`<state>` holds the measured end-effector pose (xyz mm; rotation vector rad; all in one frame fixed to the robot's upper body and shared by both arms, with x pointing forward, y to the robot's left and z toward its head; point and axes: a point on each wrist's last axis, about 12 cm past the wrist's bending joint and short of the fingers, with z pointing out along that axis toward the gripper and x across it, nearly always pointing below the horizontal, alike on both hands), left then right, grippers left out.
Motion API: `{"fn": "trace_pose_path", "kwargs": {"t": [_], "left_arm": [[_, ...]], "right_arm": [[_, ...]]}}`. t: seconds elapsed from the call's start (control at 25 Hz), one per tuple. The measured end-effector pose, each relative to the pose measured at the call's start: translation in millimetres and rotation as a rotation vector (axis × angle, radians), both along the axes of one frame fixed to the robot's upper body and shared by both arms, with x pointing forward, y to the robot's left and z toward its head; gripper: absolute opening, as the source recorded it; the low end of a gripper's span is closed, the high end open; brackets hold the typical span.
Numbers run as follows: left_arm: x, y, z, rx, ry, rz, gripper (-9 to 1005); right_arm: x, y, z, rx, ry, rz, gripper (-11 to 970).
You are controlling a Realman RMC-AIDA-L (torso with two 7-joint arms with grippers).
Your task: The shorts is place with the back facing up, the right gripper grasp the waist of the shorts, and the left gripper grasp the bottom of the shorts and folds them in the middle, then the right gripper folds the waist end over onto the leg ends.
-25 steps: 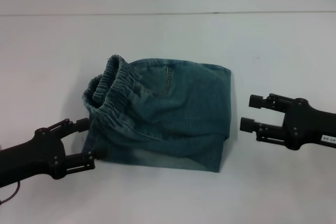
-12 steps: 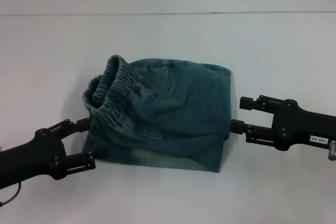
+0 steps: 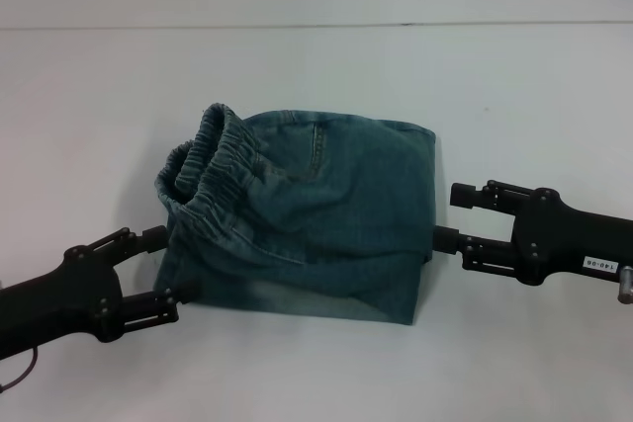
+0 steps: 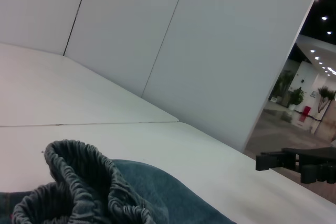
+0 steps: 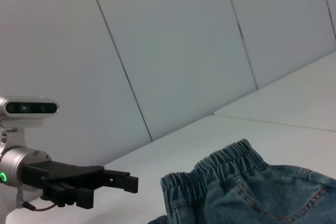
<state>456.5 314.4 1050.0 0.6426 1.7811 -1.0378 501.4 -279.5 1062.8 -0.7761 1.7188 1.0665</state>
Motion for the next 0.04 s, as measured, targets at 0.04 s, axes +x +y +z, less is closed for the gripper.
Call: {"fn": "trace_pose_path", "kwargs": {"t": [0.04], "left_arm": [[-0.2, 0.1, -0.1, 0.0, 0.0, 0.0, 938]], "right_arm": [[-0.1, 0.1, 0.0, 0.0, 0.0, 0.001, 776]]}}
